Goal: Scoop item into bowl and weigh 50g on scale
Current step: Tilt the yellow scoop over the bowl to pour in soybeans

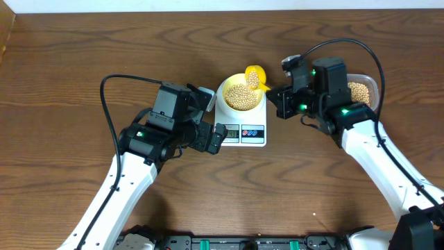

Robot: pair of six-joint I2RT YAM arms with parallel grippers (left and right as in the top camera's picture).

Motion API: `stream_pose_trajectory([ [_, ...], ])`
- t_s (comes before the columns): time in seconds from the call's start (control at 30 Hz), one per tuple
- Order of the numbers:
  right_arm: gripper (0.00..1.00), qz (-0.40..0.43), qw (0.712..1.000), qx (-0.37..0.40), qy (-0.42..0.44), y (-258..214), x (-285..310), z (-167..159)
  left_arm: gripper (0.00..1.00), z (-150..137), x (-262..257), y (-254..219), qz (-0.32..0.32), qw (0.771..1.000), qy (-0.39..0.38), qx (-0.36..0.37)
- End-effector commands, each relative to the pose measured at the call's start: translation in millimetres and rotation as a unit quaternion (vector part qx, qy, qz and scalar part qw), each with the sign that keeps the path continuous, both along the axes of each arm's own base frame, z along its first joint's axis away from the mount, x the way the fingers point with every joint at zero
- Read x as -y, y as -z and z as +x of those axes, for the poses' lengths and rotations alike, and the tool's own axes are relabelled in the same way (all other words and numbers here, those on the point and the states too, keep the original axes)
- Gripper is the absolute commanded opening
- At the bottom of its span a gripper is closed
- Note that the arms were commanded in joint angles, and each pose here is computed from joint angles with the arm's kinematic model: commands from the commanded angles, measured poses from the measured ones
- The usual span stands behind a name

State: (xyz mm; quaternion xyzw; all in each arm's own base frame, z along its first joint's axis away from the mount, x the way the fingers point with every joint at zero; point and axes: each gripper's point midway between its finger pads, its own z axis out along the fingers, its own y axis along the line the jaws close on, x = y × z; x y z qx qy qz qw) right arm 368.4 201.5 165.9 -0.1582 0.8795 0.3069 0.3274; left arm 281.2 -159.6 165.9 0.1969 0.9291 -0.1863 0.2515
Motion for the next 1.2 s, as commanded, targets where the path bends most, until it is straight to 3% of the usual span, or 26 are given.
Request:
stream_pose_trajectory([
  [0.0, 0.01, -0.032, 0.999, 0.038, -0.004, -8.1, -1.6, 2.2, 0.98, 1.5, -2.0, -0.1, 0.006, 1.0, 0.002, 0.005],
  [0.6, 0.01, -0.084, 0.993, 0.08, -0.021, -5.2, 1.1, 6.2, 0.98, 1.5, -2.0, -0.1, 0.006, 1.0, 0.002, 0.005],
  [1.17, 0.01, -0.054, 0.997, 0.059, -0.01, -7.7, -3.6, 4.1, 0.98, 1.5, -2.0, -0.1, 0.006, 1.0, 0.002, 0.005],
])
